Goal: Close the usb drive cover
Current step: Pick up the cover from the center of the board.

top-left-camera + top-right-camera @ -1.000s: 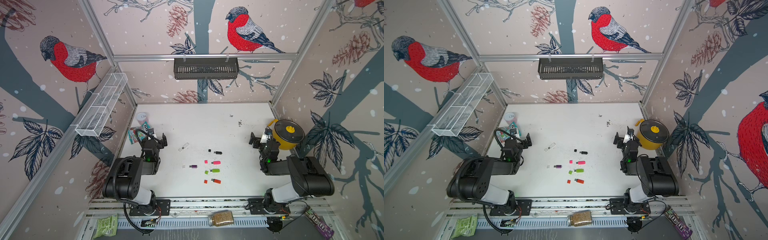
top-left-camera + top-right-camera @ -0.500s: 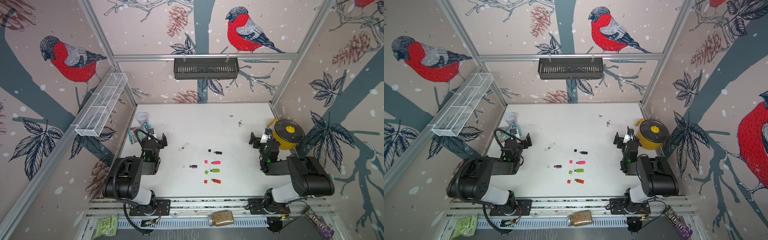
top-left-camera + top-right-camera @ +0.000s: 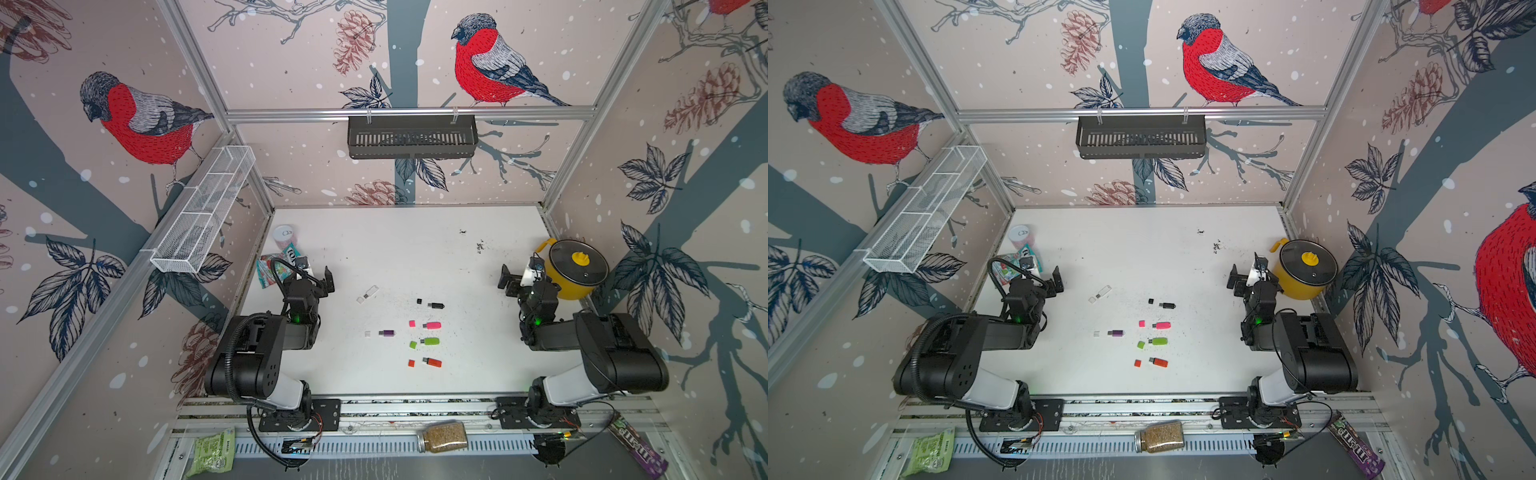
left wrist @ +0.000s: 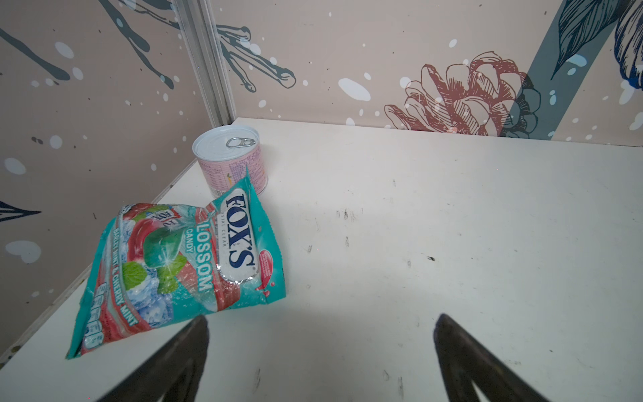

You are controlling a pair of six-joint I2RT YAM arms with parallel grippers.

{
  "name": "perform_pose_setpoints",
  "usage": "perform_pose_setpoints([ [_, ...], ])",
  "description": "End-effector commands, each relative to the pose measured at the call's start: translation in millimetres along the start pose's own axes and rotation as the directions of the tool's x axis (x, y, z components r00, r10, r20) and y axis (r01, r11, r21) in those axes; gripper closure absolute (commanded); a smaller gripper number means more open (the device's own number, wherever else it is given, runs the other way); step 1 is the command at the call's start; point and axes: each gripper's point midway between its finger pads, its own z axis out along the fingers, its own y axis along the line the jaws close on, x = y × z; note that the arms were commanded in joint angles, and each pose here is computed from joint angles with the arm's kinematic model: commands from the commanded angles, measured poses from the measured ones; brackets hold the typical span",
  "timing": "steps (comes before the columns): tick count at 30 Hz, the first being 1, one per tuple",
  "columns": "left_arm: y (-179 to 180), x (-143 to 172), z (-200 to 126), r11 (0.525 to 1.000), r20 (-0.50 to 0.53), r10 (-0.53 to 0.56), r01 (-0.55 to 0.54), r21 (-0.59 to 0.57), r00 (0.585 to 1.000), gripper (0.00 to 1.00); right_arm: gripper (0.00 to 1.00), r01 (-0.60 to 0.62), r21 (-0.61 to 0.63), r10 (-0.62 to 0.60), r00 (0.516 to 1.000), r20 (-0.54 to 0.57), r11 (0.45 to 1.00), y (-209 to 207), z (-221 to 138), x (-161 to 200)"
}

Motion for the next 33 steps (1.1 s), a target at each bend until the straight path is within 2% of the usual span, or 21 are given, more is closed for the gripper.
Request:
perform_pose_setpoints([
  [1,1.5,-14.9,1.1,1.0,0.059,-0.003,0.004,-0.004,0.998,0.01,0.01,0.0,0.013,-0.001,0.999,0.036,1.0,-2.3,-0.7,-9.3],
  [3,1.9,-15.9,0.9,1.0,0.061,-0.003,0.004,-0.004,0.998,0.01,0.0,0.0,0.012,-0.001,0.999,0.036,1.0,-2.2,-0.9,-9.2],
  [7,0.0,-18.9,-0.1,1.0,0.069,0.003,-0.004,0.012,0.998,0.01,0.01,0.079,-0.08,-0.074,0.996,0.055,0.994,20.0,-5.8,-14.0],
  [12,-9.8,-42.1,10.1,0.998,-0.007,0.033,-0.032,0.05,0.999,0.03,0.02,0.114,-0.14,-0.102,0.991,0.086,0.984,31.9,-14.9,-24.2],
  [15,-20.6,-59.4,5.3,0.993,-0.028,0.04,-0.037,0.112,0.999,0.03,0.02,0.204,-0.241,-0.199,0.979,0.047,0.949,62.2,-8.2,-29.3],
  [17,-24.1,-69.3,-1.7,0.991,-0.042,0.008,-0.003,0.133,0.999,0.03,0.03,0.29,-0.334,-0.291,0.956,0.048,0.897,89.6,-10.5,-29.2],
  [19,-30.2,-78.7,-10.3,0.984,-0.071,-0.044,0.056,0.169,0.996,0.04,0.04,0.39,-0.433,-0.393,0.915,0.086,0.813,125.2,-18.0,-29.6],
  [21,-36.6,-84.0,-18.4,0.972,-0.12,-0.099,0.122,0.202,0.988,0.05,0.09,0.452,-0.548,-0.47,0.875,0.117,0.704,163.5,-27.8,-23.8],
  [23,-38.6,-86.9,-28.2,0.959,-0.16,-0.162,0.193,0.207,0.974,0.06,0.13,0.494,-0.647,-0.54,0.829,0.147,0.582,203.3,-42.1,-11.8],
  [25,-35.4,-87.7,-38.9,0.946,-0.18,-0.234,0.266,0.186,0.955,0.06,0.2,0.537,-0.728,-0.601,0.769,0.216,0.426,247.3,-64.6,2.4],
  [28,-34.1,-85.7,-52.9,0.924,-0.186,-0.299,0.333,0.19,0.936,0.06,0.28,0.555,-0.795,-0.636,0.71,0.301,0.243,299.2,-94.7,19.5],
  [33,-32.7,-77.7,-64.0,0.899,-0.207,-0.359,0.397,0.187,0.91,0.07,0.37,0.505,-0.863,-0.651,0.657,0.38,0.005,366.9,-135.1,36.4],
])
